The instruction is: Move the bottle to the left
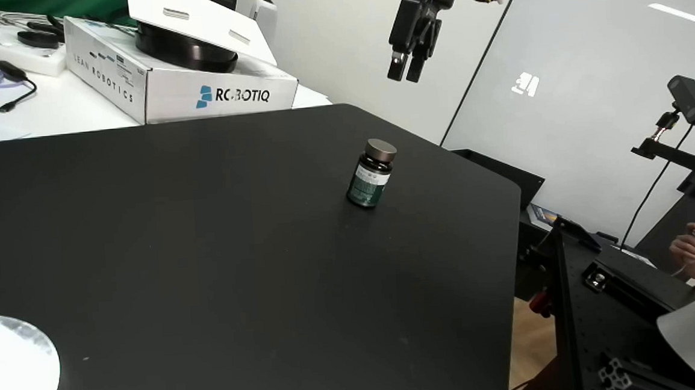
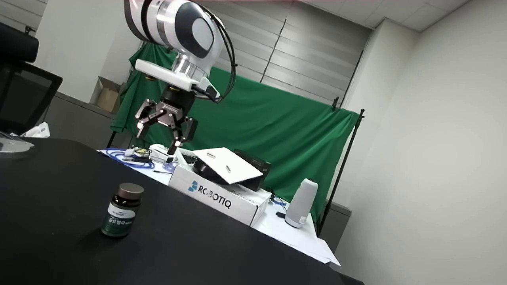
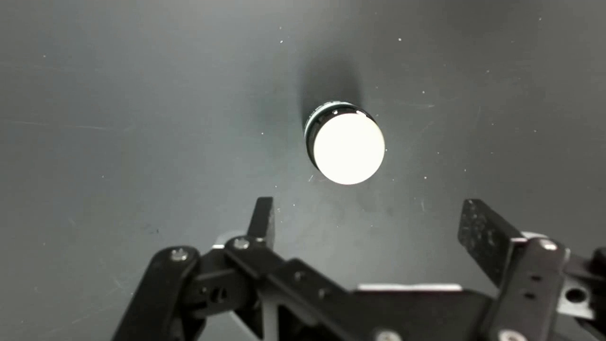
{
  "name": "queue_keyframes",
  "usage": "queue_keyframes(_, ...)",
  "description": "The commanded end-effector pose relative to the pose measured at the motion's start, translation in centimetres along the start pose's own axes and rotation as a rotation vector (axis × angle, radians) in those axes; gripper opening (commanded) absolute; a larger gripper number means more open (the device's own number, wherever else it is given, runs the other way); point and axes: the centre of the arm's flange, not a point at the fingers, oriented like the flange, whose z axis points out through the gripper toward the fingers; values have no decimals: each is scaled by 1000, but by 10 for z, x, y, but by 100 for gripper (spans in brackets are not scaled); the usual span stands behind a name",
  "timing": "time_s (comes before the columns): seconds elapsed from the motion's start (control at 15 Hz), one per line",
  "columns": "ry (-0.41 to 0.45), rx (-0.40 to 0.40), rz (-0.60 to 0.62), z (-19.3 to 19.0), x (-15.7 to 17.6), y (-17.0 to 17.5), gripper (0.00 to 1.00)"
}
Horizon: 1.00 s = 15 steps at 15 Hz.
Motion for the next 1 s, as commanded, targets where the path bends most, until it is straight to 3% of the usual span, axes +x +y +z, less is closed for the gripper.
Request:
queue_keyframes(0.0, -31, -21, -1, 21, 3, 13, 100)
queue_keyframes(0.6, -52, -16, 10, 33, -2, 6, 100)
queue_keyframes(0.93, 11, 0, 1, 56, -8, -10, 100)
